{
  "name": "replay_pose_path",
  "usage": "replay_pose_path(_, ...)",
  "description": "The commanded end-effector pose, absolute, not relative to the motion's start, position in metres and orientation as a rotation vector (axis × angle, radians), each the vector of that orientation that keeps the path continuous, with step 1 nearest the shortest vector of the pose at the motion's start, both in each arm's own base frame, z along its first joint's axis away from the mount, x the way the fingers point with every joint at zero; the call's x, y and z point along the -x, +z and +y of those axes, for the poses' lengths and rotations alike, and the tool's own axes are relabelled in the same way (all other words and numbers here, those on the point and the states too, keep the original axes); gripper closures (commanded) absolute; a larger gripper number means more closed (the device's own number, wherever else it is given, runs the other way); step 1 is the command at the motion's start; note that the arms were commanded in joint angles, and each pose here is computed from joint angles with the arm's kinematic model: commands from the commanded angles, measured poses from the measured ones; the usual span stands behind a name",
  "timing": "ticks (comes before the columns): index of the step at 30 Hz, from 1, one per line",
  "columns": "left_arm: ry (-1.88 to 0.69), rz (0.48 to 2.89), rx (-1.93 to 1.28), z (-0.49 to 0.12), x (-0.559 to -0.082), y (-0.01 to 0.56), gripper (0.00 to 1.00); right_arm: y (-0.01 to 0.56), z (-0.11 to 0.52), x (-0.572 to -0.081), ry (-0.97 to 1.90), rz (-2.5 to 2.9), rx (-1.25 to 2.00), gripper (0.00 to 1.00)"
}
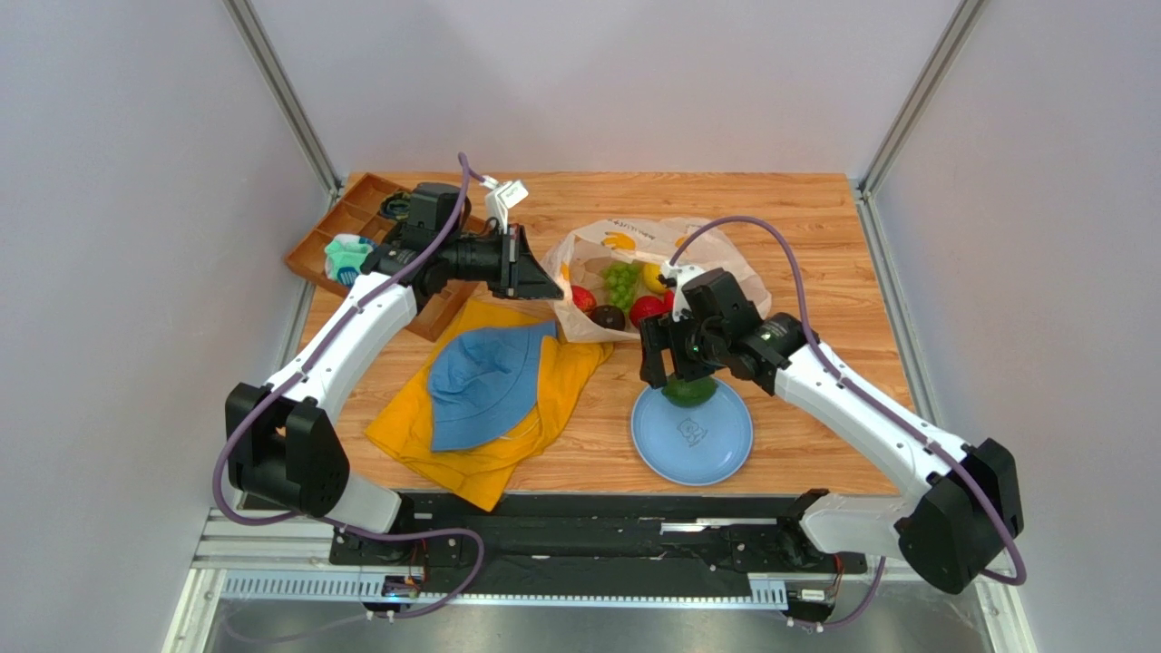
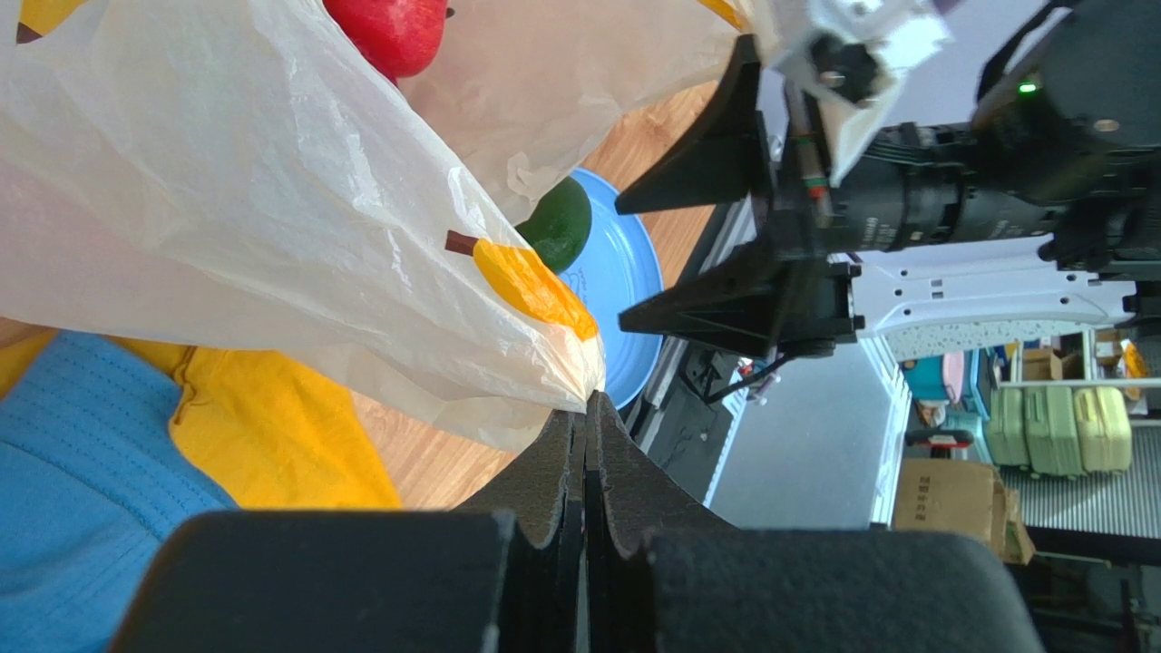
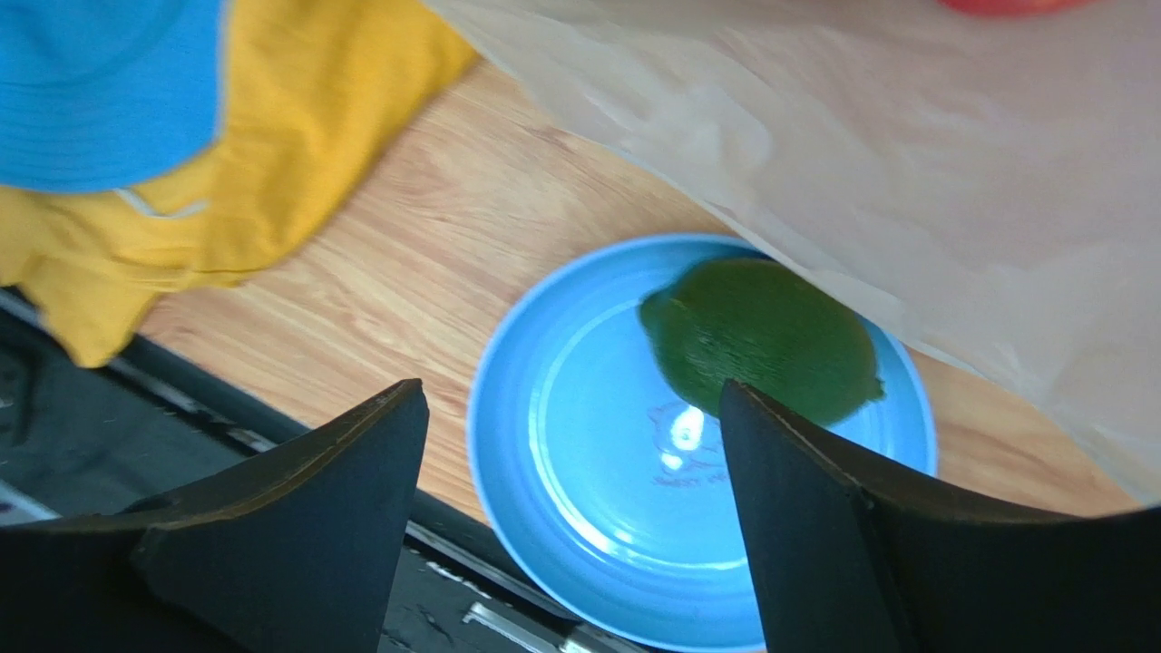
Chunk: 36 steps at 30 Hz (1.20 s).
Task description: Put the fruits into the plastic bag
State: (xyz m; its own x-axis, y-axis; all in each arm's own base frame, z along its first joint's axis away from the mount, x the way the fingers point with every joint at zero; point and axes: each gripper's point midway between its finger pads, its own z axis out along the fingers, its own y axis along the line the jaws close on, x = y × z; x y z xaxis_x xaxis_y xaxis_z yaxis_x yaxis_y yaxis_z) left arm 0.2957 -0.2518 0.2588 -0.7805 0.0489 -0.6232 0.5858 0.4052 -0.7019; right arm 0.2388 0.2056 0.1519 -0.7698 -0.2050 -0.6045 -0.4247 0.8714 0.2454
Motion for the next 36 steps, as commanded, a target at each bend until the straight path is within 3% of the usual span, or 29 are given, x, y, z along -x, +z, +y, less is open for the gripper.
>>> replay_pose_path(1,-1.374,2.086,-0.563,-0.253,-0.3,0.275,1.0,0.123,0.182,-0.245,0.279,2.549,0.428,0.16)
replay_pose_path(19,-1.38,2.092,-0.564,-0.253,-0.301,0.273,1.0,0.079,0.183,-0.276,0.141,2.529,0.534,0.12)
replay_pose_path(36,-1.387,2.078,-0.568,-0.254,-0.299,0.278,1.0,0.066,0.177,-0.211,0.277,2.775,0.476,0.13)
